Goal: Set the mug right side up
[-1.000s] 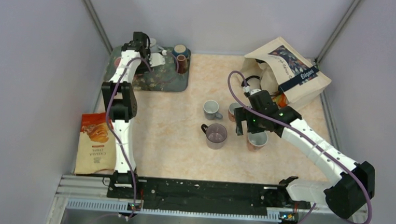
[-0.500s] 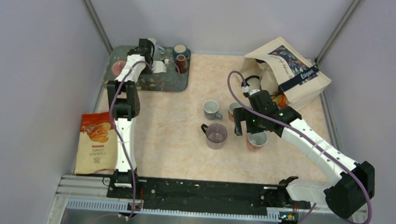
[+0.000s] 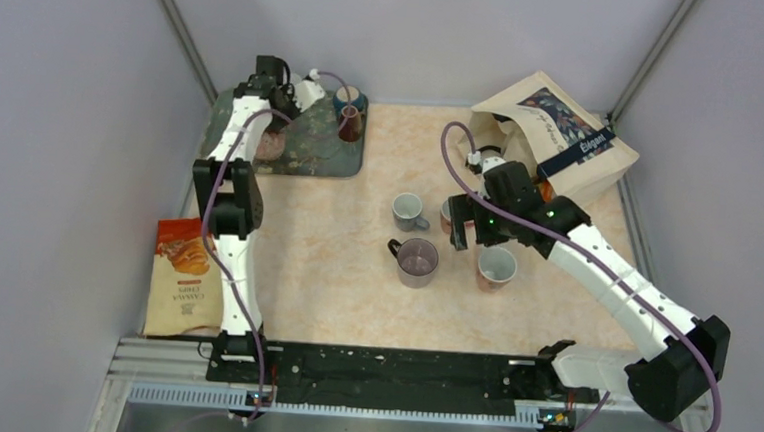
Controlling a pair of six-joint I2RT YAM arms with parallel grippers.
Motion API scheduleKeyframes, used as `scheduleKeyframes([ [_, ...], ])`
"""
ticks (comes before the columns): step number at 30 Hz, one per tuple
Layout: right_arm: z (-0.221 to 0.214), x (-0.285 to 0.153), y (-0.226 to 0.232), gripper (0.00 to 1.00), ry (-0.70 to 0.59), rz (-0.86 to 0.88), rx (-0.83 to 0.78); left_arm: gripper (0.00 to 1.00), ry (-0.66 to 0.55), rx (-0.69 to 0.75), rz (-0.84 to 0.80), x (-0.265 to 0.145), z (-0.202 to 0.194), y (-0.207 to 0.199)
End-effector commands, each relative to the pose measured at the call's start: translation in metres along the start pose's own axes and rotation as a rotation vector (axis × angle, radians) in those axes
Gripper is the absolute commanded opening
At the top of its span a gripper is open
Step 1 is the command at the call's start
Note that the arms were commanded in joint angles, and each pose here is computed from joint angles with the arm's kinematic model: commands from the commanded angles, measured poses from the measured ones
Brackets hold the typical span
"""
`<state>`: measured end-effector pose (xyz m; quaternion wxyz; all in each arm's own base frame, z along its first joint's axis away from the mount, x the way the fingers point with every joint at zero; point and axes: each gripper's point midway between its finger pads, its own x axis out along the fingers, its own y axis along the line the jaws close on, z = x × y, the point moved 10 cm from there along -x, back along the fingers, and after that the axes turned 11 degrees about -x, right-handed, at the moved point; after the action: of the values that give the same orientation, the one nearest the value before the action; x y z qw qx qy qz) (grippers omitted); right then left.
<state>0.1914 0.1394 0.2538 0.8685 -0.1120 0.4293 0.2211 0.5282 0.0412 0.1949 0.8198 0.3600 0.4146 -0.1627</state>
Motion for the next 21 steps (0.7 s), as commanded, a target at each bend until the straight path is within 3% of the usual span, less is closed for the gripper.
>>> scheduleKeyframes([
  [1, 0.030, -0.019, 0.001, 0.99, -0.158, 0.048, -0.015, 0.00, -0.340, -0.387, -0.004, -0.088, 0.043, 0.009],
  [6, 0.049, -0.021, 0.007, 0.99, -0.251, 0.115, -0.005, 0.00, -0.428, -0.650, -0.149, -0.115, 0.050, -0.012],
  [9, 0.067, -0.019, 0.020, 0.99, -0.381, 0.253, 0.028, 0.00, -0.474, -0.759, -0.256, -0.137, 0.058, -0.021],
  [16, 0.118, -0.002, 0.054, 0.99, -0.697, 0.582, 0.078, 0.00, -0.545, -0.824, -0.498, -0.197, 0.064, -0.041],
  [21, 0.148, 0.012, 0.067, 0.99, -0.754, 0.719, 0.101, 0.00, -0.595, -0.787, -0.704, -0.243, 0.078, -0.075],
])
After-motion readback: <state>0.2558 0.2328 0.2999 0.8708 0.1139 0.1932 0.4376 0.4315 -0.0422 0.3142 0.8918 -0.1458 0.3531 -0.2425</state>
